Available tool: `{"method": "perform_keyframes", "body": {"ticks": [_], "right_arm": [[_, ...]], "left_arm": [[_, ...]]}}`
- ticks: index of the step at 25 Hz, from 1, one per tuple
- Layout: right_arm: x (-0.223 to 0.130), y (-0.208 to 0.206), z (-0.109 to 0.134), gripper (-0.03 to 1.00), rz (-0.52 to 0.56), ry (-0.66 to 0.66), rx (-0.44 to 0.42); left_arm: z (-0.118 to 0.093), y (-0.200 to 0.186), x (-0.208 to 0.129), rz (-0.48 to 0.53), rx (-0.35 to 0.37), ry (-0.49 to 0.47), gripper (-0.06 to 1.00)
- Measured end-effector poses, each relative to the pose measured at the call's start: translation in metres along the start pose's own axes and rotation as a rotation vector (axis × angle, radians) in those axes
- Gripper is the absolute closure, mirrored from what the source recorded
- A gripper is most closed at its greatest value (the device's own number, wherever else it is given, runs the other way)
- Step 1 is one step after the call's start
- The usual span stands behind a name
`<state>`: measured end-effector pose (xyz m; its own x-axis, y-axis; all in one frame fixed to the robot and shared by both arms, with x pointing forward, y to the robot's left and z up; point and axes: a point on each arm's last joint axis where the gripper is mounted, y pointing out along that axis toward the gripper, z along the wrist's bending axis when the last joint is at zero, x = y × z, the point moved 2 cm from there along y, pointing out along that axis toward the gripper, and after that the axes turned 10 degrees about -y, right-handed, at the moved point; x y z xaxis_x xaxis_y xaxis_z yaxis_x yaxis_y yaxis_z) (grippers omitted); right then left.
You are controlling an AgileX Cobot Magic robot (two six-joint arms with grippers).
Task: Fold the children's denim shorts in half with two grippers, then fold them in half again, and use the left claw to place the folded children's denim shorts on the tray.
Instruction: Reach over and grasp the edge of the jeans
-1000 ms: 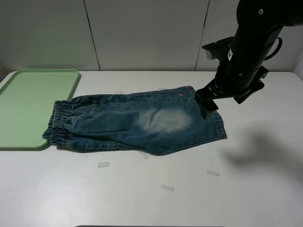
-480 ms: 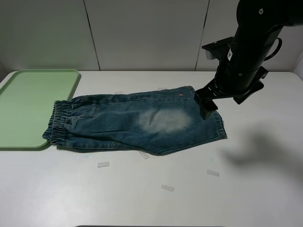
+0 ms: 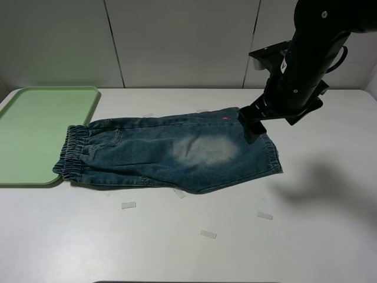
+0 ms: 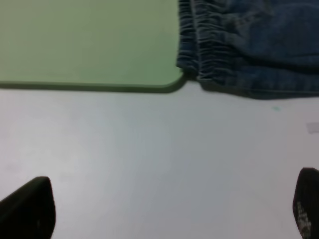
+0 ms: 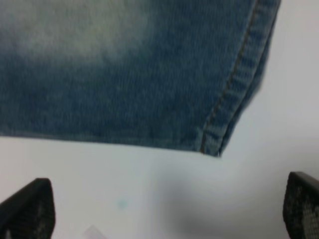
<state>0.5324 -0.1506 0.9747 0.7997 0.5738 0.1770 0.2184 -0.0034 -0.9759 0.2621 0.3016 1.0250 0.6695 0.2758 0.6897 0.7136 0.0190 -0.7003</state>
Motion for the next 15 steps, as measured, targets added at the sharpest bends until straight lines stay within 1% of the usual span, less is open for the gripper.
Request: {"method": "perform_keyframes", "body": {"ticks": [4,6,10,12,15], "right_arm": [[0.005,0.009,0.001,0.27,-0.006,-0.018,0.001],[0.009,0.017,0.000,0.27,-0.008,-0.030,-0.005],[0.015,0.029,0.000,0.27,-0.015,-0.032,-0.005],[0.020,0.037,-0.005,0.27,-0.009,-0.017,-0.006],[0.029,0.045,-0.020,0.27,-0.007,0.016,-0.013]], "left_arm": [[0.001,-0.001,0.000,-0.010,0.018,-0.020,0.00],[0.001,-0.004,-0.002,-0.043,0.012,-0.021,0.00],[0.003,-0.015,-0.010,-0.153,-0.015,-0.020,0.00],[0.003,-0.015,-0.011,-0.155,-0.016,-0.020,0.00],[0.003,-0.015,-0.011,-0.155,-0.016,-0.020,0.00]]}}
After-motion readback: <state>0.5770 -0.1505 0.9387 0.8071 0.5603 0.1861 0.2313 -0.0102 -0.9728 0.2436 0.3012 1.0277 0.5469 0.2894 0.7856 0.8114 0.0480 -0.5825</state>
